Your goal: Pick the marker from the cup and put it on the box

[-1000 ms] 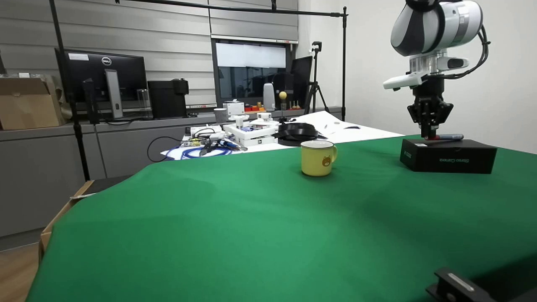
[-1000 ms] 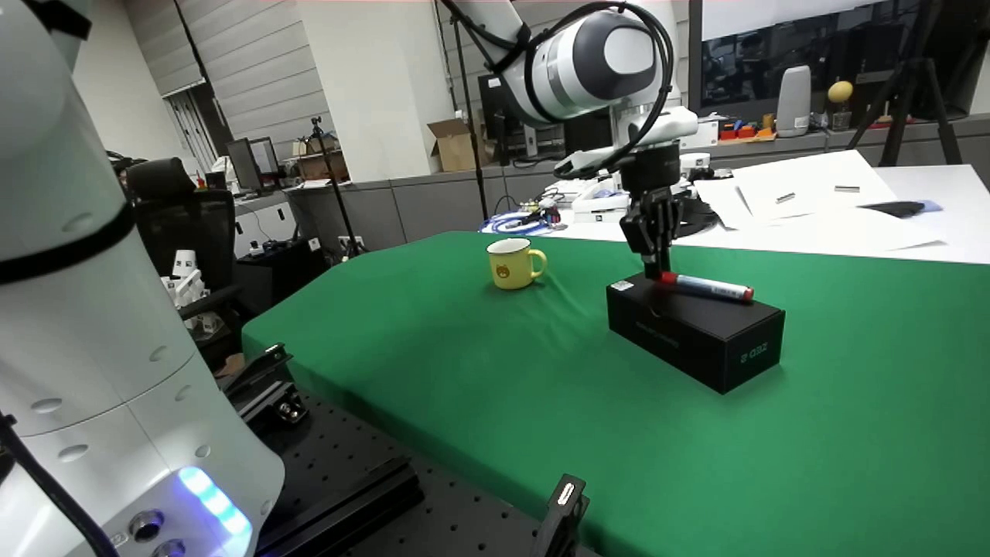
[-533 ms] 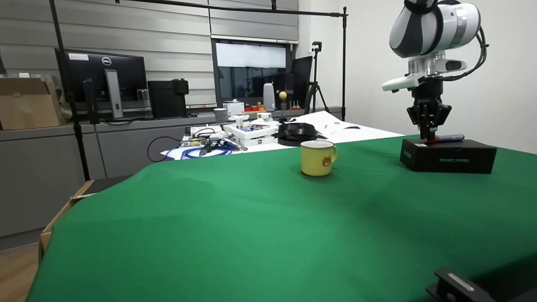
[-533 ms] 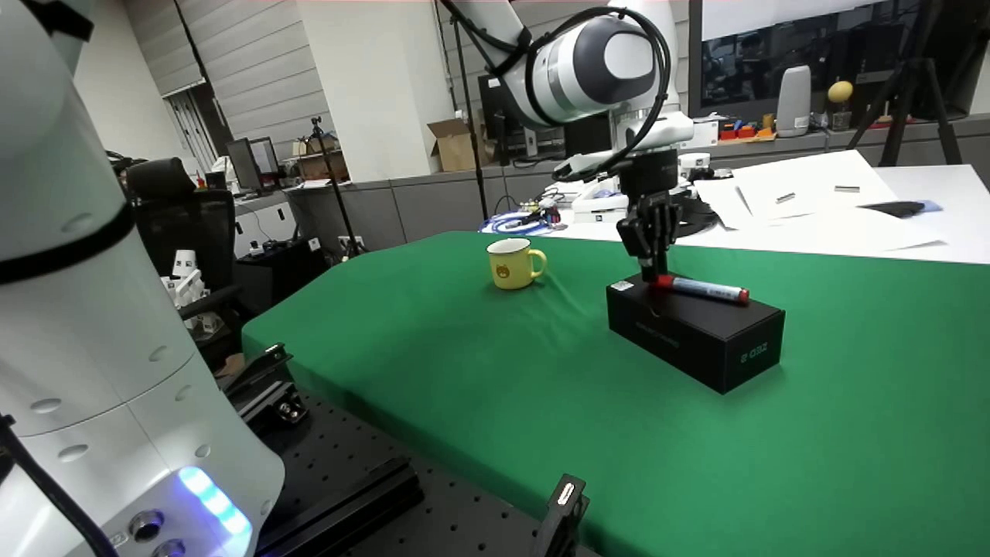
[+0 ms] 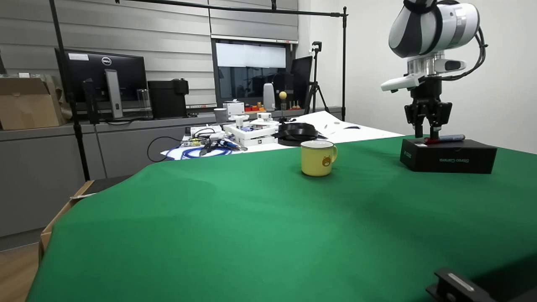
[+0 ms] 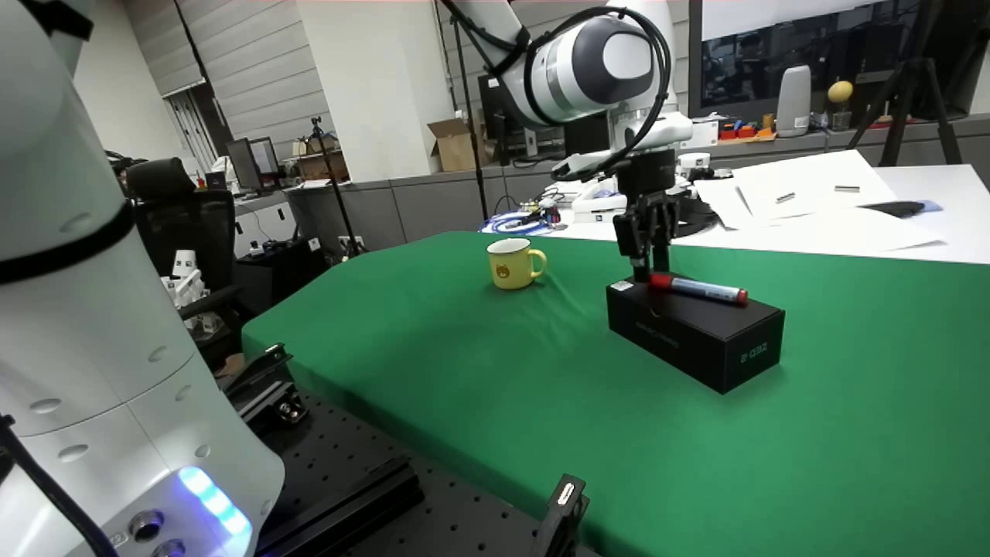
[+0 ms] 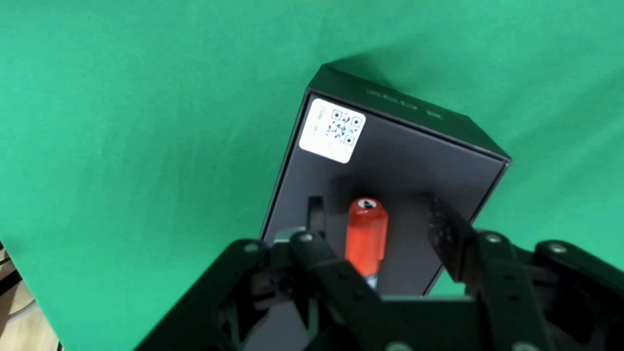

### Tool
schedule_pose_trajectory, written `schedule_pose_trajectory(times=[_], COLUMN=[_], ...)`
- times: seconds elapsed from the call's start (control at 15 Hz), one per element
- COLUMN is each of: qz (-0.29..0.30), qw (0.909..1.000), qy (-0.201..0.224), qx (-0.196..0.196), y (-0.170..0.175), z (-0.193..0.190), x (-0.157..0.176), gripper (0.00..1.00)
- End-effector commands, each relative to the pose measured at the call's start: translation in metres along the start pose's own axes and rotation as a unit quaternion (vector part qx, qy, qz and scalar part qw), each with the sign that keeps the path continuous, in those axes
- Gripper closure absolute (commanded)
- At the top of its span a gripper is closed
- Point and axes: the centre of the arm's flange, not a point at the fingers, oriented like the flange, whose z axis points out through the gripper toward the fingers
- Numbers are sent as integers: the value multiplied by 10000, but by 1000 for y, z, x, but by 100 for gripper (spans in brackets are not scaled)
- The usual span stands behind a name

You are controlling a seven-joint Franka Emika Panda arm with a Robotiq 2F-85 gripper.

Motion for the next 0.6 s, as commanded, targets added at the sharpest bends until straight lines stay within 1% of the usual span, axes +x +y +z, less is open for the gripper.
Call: schedule_pose_trajectory(times=[0.0, 0.13, 0.33, 0.4, 0.47, 0.53], qz=[-175, -264, -523, -746, -521, -607], qw=[9998, 9992, 9972, 9955, 9975, 9968], qy=[80, 204, 291, 284, 289, 287], qx=[99, 239, 455, 510, 385, 443], y=[10, 13, 17, 18, 0, 2], z=[-24, -40, -67, -76, -53, -61], x=[0, 0, 0, -1, 1, 1], gripper=[12, 1, 0, 0, 0, 0])
